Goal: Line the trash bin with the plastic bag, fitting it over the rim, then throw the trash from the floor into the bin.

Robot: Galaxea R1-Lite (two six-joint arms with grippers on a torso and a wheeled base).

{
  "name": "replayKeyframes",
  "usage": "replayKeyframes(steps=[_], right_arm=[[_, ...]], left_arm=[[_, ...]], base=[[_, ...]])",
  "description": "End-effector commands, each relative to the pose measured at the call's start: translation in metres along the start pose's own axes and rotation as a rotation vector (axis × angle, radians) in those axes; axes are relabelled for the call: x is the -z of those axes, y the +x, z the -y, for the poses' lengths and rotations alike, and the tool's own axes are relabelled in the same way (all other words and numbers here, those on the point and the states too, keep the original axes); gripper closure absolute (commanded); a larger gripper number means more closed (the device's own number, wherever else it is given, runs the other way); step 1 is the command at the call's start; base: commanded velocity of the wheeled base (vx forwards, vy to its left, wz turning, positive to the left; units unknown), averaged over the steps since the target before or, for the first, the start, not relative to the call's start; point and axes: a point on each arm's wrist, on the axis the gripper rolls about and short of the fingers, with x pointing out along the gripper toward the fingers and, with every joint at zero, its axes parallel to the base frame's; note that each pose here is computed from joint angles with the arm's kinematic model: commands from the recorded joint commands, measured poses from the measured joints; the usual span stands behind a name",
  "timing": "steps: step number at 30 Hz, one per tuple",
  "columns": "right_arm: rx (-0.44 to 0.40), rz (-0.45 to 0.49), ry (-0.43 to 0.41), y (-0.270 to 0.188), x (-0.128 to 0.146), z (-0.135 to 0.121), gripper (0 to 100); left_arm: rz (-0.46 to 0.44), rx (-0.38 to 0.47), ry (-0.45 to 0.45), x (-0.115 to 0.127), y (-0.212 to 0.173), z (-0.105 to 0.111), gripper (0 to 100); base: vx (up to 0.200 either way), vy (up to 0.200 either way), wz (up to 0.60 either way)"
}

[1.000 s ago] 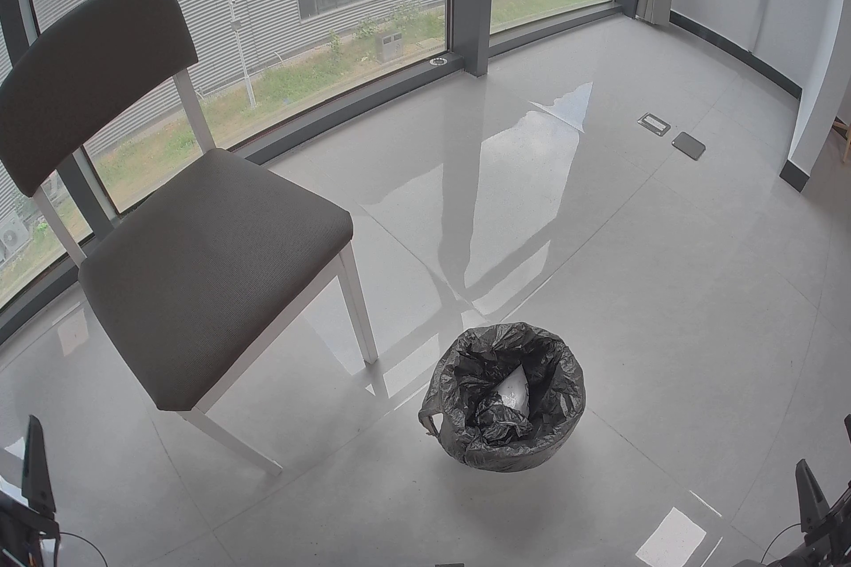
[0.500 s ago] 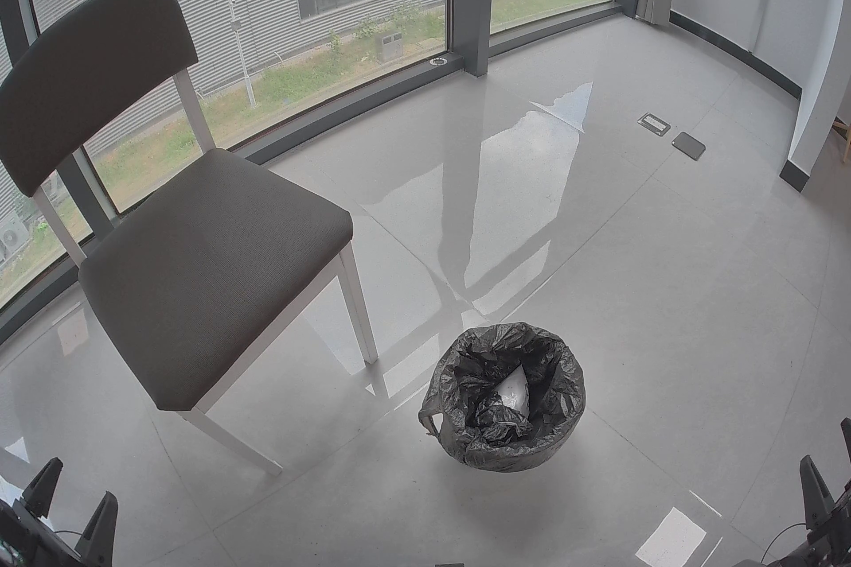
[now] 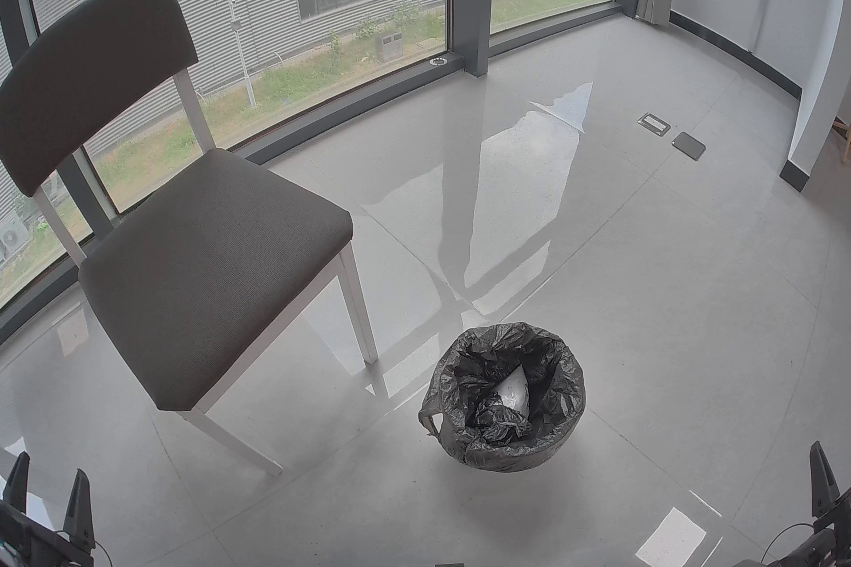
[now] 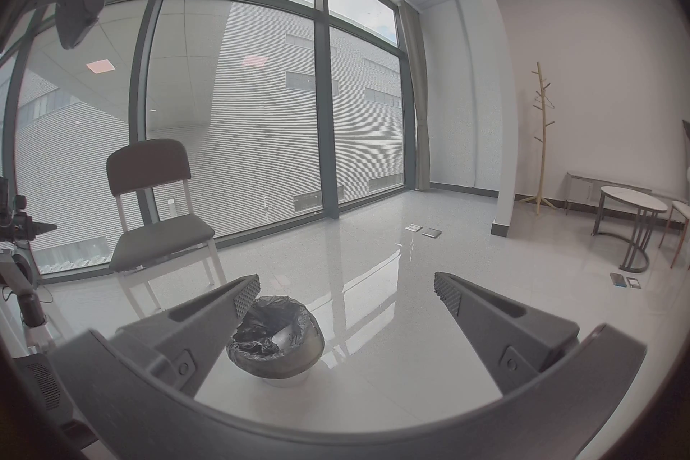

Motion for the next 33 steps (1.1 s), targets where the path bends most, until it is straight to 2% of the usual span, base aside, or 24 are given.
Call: replayKeyframes(steps=[1,5,12,19,23,25,26,28,29,33], right_arm=[[-0.003,-0.004,0.025,-0.0001,0.0051,0.0003,0],[-0.086,-0.015,0.067,-0.0002,0.0055,-0.0016,0],[-0.105,-0.053,0.056,-0.0012,0.0068,-0.002,0],[-0.182,-0.057,-0.059,-0.0014,0.0077,-0.0036,0],[-0.19,-0.06,-0.059,-0.0017,0.0075,-0.0038,0],[-0.185,-0.059,-0.054,-0.0015,0.0079,-0.0038,0],[-0.121,-0.052,-0.057,-0.0009,0.0081,-0.0023,0],[-0.121,-0.052,-0.057,-0.0009,0.0081,-0.0023,0],[0.066,-0.08,-0.087,-0.0005,0.013,0.0021,0],[0.034,-0.084,-0.058,-0.0005,0.0133,0.0014,0]], left_arm=[[0.008,0.009,0.007,0.0031,-0.0002,0.0001,0],[-0.002,0.091,0.003,0.0055,0.0005,0.002,0],[-0.017,0.116,0.025,0.0085,0.001,0.0025,0],[-0.015,0.114,0.014,0.0084,0.0011,0.0025,0],[-0.014,0.114,0.015,0.0084,0.0011,0.0025,0],[-0.014,0.116,0.02,0.0084,0.0011,0.0025,0],[-0.014,0.116,0.02,0.0084,0.0011,0.0025,0],[-0.014,0.116,0.02,0.0084,0.0011,0.0025,0],[-0.013,0.114,0.017,0.0083,0.0011,0.0025,0],[-0.013,0.113,0.015,0.0083,0.0011,0.0025,0]], base=[[0.0,0.0,0.0],[0.0,0.0,0.0],[0.0,0.0,0.0],[0.0,0.0,0.0],[0.0,0.0,0.0],[0.0,0.0,0.0],[0.0,0.0,0.0],[0.0,0.0,0.0],[0.0,0.0,0.0],[0.0,0.0,0.0]])
